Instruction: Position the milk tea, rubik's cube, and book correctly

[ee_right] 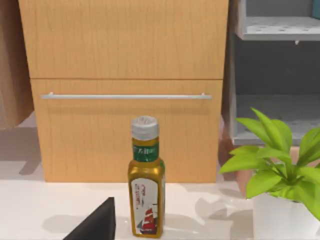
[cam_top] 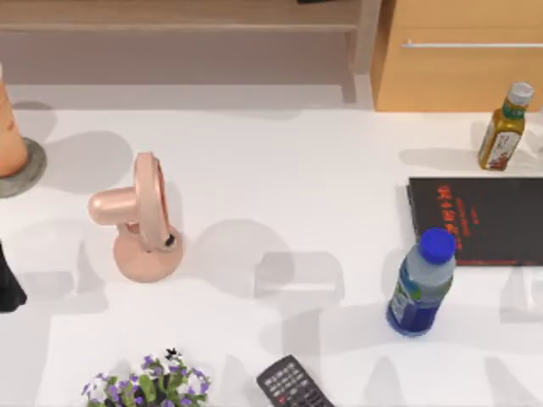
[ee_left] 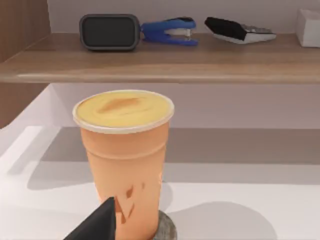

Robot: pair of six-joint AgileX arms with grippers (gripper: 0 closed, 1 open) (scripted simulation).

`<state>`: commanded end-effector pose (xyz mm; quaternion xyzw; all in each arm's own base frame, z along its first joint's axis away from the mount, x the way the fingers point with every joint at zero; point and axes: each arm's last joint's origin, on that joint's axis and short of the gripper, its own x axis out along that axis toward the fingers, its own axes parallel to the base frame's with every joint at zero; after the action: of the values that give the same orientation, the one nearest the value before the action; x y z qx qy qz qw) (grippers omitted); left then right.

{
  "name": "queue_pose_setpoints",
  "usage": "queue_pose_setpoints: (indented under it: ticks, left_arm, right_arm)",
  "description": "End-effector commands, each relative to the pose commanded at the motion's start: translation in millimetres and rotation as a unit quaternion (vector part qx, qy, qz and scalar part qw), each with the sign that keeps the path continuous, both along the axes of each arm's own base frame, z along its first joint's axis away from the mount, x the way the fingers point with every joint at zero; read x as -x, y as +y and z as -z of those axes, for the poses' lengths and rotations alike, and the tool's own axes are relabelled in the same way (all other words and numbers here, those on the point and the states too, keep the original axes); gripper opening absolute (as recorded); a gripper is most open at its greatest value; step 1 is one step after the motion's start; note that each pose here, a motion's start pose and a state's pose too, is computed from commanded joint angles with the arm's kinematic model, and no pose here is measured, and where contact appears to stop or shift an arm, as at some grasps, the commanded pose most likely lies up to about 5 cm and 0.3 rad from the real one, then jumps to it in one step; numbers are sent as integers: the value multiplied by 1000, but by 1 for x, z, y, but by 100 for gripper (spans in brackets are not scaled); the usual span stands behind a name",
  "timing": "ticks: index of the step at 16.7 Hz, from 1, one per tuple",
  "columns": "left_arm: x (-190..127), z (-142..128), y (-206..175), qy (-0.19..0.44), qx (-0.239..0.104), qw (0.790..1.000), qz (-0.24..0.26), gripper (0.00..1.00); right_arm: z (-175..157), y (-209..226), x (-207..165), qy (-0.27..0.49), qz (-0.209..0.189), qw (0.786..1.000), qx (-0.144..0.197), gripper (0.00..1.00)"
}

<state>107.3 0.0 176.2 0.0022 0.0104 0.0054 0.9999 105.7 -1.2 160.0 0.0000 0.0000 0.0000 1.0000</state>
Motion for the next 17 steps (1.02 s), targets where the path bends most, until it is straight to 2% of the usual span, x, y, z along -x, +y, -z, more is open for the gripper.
queue_pose_setpoints:
  ticks: [3,10,13,17]
  left_arm:
    - [2,15,-1,-10,2,1000,5,100]
    - [2,16,-1,-10,2,1000,5,100]
    - [2,16,-1,-10,2,1000,5,100]
    - [2,16,-1,-10,2,1000,5,100]
  right_arm:
    - [0,0,0,0,0,1000,0,100]
    - [-3,0,0,-2,1,1000,0,100]
    - [-31,-3,-1,-21,5,1000,3,100]
    - [-92,-11,-21,-41,9,999,10,100]
